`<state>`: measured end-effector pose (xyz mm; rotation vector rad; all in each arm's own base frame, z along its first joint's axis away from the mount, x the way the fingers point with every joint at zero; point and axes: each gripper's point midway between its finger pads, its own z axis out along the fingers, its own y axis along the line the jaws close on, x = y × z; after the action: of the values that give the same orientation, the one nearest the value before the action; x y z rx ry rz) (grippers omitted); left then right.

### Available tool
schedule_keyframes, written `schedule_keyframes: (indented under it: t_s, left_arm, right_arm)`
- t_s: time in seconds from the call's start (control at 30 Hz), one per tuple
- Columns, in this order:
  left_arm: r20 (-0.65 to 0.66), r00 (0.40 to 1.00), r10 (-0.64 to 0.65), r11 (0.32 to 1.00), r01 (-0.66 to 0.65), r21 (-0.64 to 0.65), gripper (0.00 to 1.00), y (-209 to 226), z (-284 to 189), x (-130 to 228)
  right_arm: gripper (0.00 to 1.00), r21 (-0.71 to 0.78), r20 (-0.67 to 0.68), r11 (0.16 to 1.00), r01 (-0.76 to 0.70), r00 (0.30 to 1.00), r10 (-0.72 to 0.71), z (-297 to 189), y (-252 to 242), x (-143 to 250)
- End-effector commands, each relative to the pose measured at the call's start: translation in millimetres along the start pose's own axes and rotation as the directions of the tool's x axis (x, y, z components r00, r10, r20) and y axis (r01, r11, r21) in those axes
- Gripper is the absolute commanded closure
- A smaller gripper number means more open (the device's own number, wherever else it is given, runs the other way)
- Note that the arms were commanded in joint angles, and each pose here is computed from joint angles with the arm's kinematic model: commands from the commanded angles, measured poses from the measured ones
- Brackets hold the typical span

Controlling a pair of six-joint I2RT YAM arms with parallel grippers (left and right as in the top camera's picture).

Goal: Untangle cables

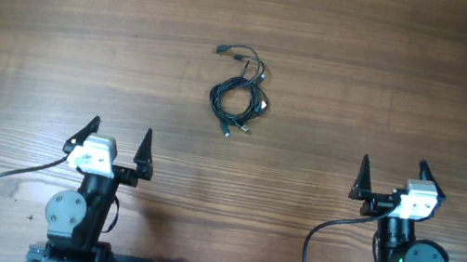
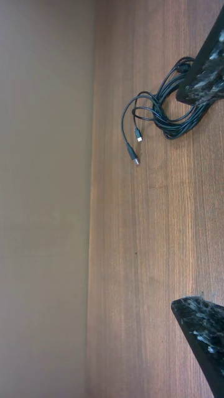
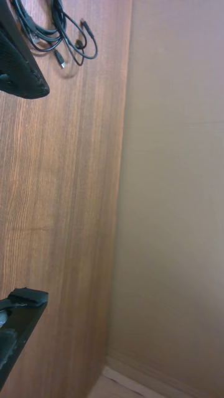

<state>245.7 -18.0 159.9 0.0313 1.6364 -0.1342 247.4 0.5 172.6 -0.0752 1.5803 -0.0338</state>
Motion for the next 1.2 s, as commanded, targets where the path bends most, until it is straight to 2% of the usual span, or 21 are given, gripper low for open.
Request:
schedule_keyframes:
  t_s: [0.0, 0.93, 1.03, 1.17]
  left_arm:
    - [-0.004, 1.0, 0.015, 1.0, -0.015, -0.01, 0.0, 2.5, -0.2, 1.7]
    - [-0.004, 1.0, 0.015, 1.0, -0.015, -0.015, 0.0, 3.3, -0.3, 1.7]
    - [-0.006, 1.0, 0.015, 0.998, -0.015, -0.067, 0.0, 12.1, -0.6, 2.2]
    - [-0.005, 1.0, 0.015, 0.997, -0.015, -0.073, 0.0, 13.2, -0.7, 2.0]
  right_arm:
    - [0.0, -0.011, 0.007, 1.0, 0.009, 1.0, -0.009, -0.2, 1.8, -1.4]
    - [0.0, -0.011, 0.007, 1.0, 0.009, 1.0, -0.009, -0.2, 1.8, -1.4]
    - [0.0, -0.011, 0.007, 1.0, 0.009, 1.0, -0.009, -0.2, 1.8, -1.4]
    - [0.0, -0.011, 0.007, 1.0, 0.009, 1.0, -0.009, -0.2, 1.8, -1.4]
